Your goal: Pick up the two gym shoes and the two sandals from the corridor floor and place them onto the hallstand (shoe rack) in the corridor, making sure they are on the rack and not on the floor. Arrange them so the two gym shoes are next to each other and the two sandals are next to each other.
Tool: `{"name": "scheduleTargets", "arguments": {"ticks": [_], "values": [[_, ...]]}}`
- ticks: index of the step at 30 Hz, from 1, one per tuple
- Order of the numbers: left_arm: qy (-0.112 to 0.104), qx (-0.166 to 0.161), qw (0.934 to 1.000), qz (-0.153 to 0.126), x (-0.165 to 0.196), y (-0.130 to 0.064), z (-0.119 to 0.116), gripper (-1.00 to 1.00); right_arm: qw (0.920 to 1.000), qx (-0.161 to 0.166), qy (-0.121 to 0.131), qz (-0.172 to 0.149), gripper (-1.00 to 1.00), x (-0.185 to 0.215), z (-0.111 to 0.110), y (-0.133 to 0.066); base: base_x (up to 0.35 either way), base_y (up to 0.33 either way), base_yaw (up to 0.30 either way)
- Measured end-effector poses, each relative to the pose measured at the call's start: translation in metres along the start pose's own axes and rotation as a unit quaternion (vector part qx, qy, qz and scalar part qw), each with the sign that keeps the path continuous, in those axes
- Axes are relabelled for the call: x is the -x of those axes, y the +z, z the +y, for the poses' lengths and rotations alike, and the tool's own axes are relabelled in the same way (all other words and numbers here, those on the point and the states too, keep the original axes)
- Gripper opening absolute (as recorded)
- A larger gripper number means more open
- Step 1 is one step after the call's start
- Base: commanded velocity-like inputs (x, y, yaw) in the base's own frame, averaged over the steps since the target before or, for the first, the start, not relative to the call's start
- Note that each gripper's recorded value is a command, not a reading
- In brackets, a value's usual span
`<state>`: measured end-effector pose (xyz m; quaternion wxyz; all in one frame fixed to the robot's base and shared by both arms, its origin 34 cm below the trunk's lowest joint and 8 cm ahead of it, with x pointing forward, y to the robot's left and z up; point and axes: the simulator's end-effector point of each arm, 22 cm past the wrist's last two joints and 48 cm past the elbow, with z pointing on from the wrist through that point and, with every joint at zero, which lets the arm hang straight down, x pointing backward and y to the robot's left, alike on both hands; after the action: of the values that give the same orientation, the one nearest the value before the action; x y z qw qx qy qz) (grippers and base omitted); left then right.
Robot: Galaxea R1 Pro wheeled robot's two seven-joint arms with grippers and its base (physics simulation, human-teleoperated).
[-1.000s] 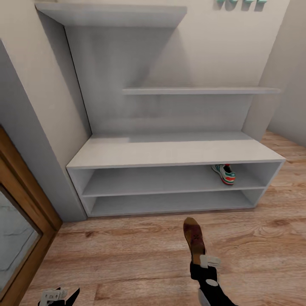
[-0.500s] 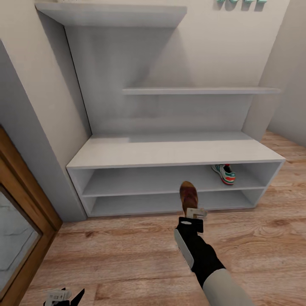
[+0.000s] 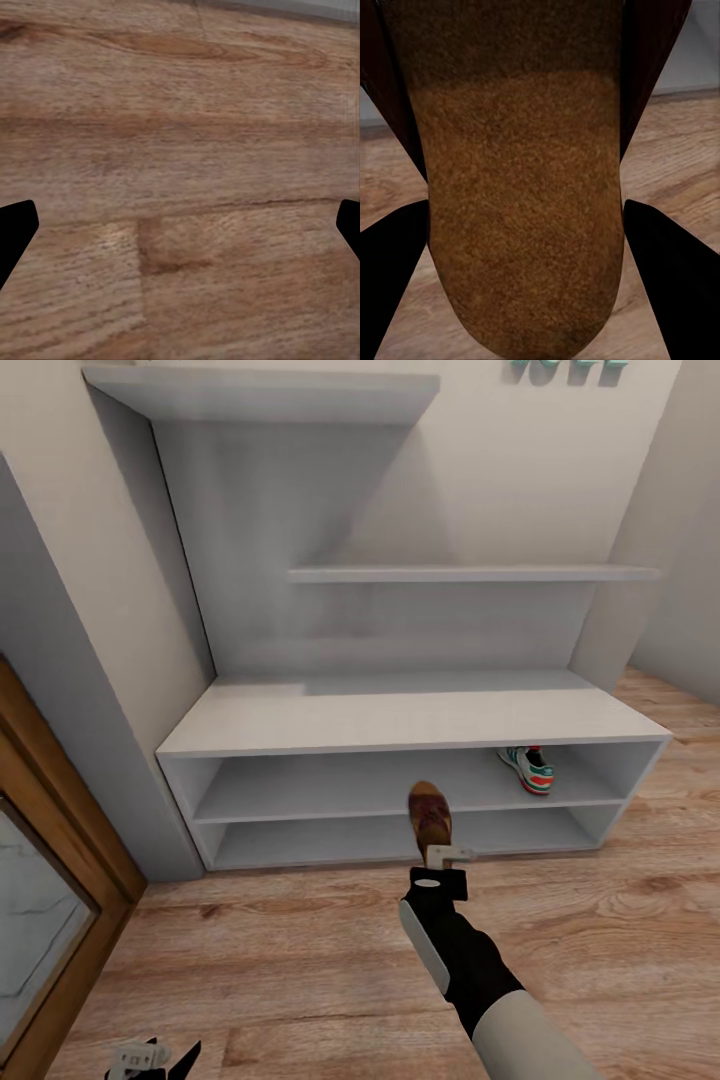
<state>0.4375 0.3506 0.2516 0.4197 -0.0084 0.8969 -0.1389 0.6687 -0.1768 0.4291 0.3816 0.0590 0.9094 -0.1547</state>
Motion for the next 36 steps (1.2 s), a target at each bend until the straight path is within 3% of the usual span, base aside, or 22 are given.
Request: {"name": "scheduleTargets", "arguments": {"ticks": [8,11,24,36], "values": [[0.013,-0.016,0.9997,0.013,-0.007,0.002,-0.01,1.0,0.9982,0.06,-0.004,0.006,-1.0,-0.006,0.027,0.001,0.0,0.0,0.055],[0.014,-0.017,0.9996,0.016,-0.009,0.002,-0.01,1.0,0.9977,0.066,-0.006,0.008,-1.0,-0.009,0.03,0.002,0.0,0.0,0.115],[0.012,-0.017,0.9995,0.025,-0.017,0.002,-0.01,1.0,0.9975,0.068,-0.009,0.017,-1.0,-0.018,0.033,0.008,0.001,0.0,0.124],[0.01,-0.017,0.9994,0.03,-0.022,0.003,-0.011,1.0,0.9972,0.056,-0.02,0.045,-1.0,-0.045,0.029,0.018,0.306,0.0,0.05]]}}
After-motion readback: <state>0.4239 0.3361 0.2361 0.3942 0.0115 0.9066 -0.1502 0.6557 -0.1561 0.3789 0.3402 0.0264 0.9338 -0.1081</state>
